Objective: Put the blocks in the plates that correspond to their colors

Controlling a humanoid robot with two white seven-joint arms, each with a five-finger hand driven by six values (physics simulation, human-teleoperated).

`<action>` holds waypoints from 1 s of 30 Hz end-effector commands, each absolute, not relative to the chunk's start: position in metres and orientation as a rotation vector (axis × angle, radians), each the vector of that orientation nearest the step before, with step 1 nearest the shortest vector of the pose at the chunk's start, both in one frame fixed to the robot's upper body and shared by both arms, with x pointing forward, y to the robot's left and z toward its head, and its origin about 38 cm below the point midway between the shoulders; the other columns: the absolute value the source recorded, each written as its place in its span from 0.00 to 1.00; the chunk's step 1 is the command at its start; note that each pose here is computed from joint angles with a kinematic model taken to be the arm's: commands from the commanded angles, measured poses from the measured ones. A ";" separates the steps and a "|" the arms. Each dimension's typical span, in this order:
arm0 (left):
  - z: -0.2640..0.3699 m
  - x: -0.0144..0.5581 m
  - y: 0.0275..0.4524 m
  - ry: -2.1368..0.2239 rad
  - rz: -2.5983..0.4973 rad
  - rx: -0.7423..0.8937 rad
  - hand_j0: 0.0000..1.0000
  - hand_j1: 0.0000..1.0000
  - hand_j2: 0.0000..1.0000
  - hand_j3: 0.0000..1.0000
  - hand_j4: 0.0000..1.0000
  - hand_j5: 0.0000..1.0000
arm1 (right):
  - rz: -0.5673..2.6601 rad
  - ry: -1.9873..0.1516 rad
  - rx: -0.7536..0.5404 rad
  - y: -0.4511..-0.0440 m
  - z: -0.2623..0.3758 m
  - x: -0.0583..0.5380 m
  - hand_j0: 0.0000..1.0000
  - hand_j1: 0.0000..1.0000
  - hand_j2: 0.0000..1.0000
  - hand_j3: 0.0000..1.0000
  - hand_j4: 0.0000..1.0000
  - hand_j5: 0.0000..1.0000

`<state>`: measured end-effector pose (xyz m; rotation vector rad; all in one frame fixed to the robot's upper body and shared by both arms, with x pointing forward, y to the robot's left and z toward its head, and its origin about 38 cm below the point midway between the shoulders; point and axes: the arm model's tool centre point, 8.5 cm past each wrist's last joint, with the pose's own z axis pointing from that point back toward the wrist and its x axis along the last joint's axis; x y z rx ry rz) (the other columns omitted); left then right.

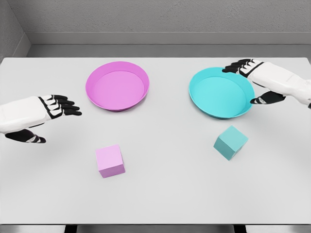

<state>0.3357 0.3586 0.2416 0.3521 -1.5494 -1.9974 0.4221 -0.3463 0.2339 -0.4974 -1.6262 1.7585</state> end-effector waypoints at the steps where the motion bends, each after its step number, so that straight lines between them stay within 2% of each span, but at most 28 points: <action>1: 0.241 0.336 0.359 -1.550 -1.992 0.347 1.00 1.00 1.00 1.00 1.00 1.00 | 1.753 -1.626 -0.500 -0.348 0.236 0.422 1.00 1.00 1.00 1.00 1.00 1.00; 8: 0.239 0.340 0.345 -1.546 -2.042 0.306 1.00 1.00 1.00 1.00 1.00 1.00 | 1.776 -1.588 -0.506 -0.355 0.237 0.421 1.00 1.00 1.00 1.00 1.00 1.00; 11: 0.222 0.344 0.318 -1.500 -2.128 0.194 1.00 1.00 1.00 1.00 1.00 1.00 | 1.760 -1.550 -0.605 -0.386 0.259 0.416 1.00 1.00 1.00 1.00 1.00 1.00; 13: 0.222 0.345 0.311 -1.504 -2.144 0.180 1.00 1.00 1.00 1.00 1.00 1.00 | 1.772 -1.522 -0.624 -0.395 0.263 0.413 1.00 1.00 1.00 1.00 1.00 1.00; 20: 0.212 0.346 0.288 -1.517 -2.186 0.099 1.00 1.00 1.00 1.00 1.00 1.00 | 1.963 -1.455 -0.598 -0.370 0.250 0.379 1.00 1.00 1.00 1.00 1.00 1.00; 30: 0.196 0.343 0.258 -1.544 -2.210 -0.009 1.00 1.00 1.00 1.00 1.00 1.00 | 2.013 -1.428 -0.520 -0.357 0.228 0.360 1.00 1.00 1.00 1.00 1.00 1.00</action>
